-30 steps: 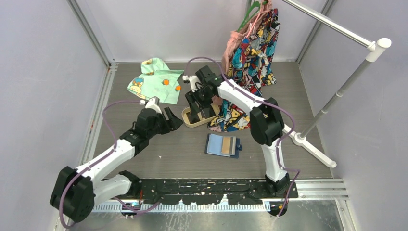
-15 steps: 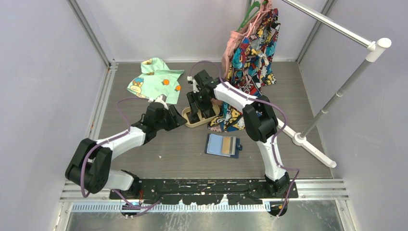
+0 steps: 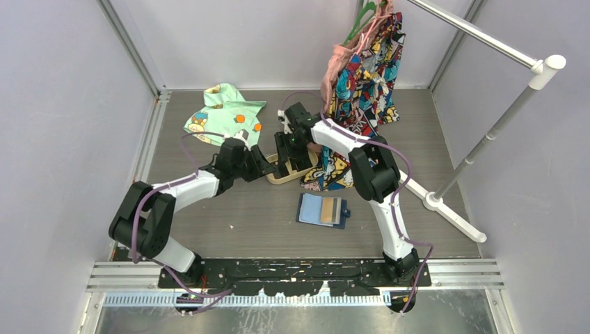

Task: Put the credit cards into the card holder
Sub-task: Pick up the credit card from the storage box.

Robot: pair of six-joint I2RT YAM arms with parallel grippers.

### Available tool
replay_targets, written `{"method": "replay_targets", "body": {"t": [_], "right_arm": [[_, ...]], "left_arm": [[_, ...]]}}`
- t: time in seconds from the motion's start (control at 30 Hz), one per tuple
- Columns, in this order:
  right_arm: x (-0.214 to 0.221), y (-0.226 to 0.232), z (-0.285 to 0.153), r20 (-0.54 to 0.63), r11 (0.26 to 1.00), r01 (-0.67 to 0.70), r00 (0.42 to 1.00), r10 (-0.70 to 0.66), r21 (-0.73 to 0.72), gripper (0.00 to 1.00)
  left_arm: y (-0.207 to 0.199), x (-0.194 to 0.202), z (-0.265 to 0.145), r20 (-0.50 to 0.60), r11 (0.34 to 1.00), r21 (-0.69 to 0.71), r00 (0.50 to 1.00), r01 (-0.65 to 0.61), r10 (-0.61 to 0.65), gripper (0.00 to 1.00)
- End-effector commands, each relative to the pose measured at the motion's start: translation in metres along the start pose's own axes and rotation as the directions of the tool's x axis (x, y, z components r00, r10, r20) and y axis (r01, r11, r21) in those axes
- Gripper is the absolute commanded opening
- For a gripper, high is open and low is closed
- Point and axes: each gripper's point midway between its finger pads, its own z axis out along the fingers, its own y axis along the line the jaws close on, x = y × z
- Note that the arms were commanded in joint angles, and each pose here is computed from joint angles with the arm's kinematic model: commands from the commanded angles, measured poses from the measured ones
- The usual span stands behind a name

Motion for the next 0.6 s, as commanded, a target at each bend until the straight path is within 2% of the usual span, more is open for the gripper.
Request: {"method": "replay_targets", "body": {"t": [0.0,0.3,0.57], "right_arm": [[0.008,0.011,0.009,-0.018,0.997,-0.049,0.999,0.048,-0.065,0.58],[0.008,0.036,0.011,-0.073,0.952,-0.158,0.987,0.143,-0.262,0.48],[-0.007,0.058,-0.018,-0.055,0.879,-0.181,0.983,0.174,-0.442,0.39]], "left_arm": [[-0.010,-0.011,0.007,-0.004,0.999,0.017,1.000,-0.027,0.027,0.44],[-0.001,-0.001,0.018,-0.074,0.999,-0.017,0.997,-0.038,0.037,0.34],[-0.001,-0.001,0.016,-0.079,0.999,-0.024,0.996,-0.037,0.035,0.31]]}}
